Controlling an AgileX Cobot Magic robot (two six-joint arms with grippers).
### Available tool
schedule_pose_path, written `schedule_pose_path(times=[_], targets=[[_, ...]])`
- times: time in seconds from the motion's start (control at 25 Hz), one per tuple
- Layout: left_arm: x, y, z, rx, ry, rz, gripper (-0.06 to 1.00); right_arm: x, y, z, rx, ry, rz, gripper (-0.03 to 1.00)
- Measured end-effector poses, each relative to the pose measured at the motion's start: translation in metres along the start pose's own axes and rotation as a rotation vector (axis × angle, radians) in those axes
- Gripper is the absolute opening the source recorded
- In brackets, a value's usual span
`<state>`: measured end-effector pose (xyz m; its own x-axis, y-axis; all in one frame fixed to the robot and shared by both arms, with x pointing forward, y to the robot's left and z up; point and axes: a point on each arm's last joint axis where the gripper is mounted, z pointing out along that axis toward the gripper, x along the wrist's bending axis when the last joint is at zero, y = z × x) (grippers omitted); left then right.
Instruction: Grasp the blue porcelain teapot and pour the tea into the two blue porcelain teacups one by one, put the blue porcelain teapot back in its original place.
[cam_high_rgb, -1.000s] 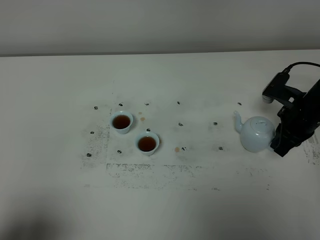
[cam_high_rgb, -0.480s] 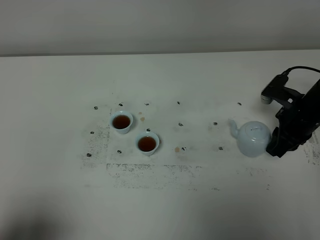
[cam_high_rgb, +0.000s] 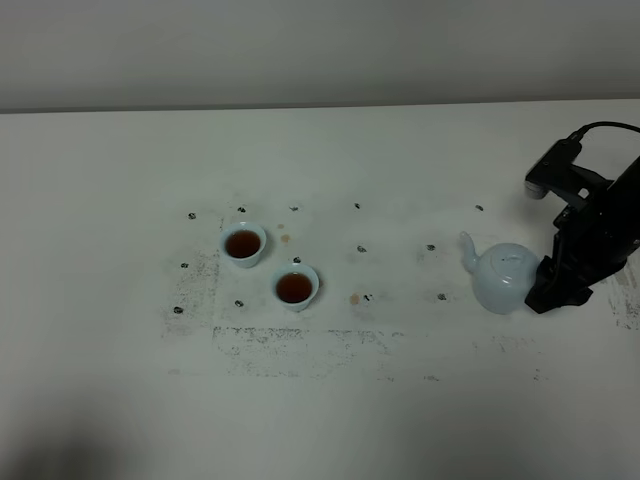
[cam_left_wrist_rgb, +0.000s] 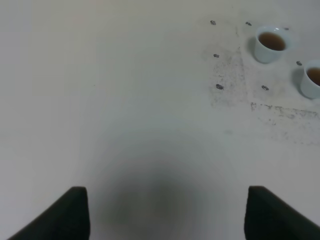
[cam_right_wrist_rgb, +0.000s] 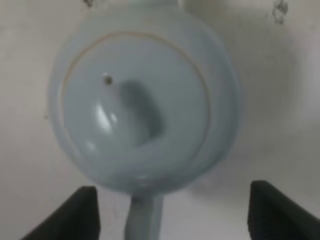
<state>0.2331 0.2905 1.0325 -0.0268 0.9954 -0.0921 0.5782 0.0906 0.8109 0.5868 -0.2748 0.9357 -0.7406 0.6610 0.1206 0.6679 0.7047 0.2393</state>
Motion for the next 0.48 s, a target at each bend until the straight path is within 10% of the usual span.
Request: schedule_pose_path(times=[0.24, 0.48], targets=[[0.0, 0.0, 0.0, 0.0, 0.0, 0.0, 0.62, 0.018, 0.005, -0.06, -0.11, -0.098, 0.157, 0.57], [0.0, 0.0, 0.0, 0.0, 0.0, 0.0, 0.62, 0.007, -0.003, -0.086, -0.19, -0.223, 0.603, 0.55]])
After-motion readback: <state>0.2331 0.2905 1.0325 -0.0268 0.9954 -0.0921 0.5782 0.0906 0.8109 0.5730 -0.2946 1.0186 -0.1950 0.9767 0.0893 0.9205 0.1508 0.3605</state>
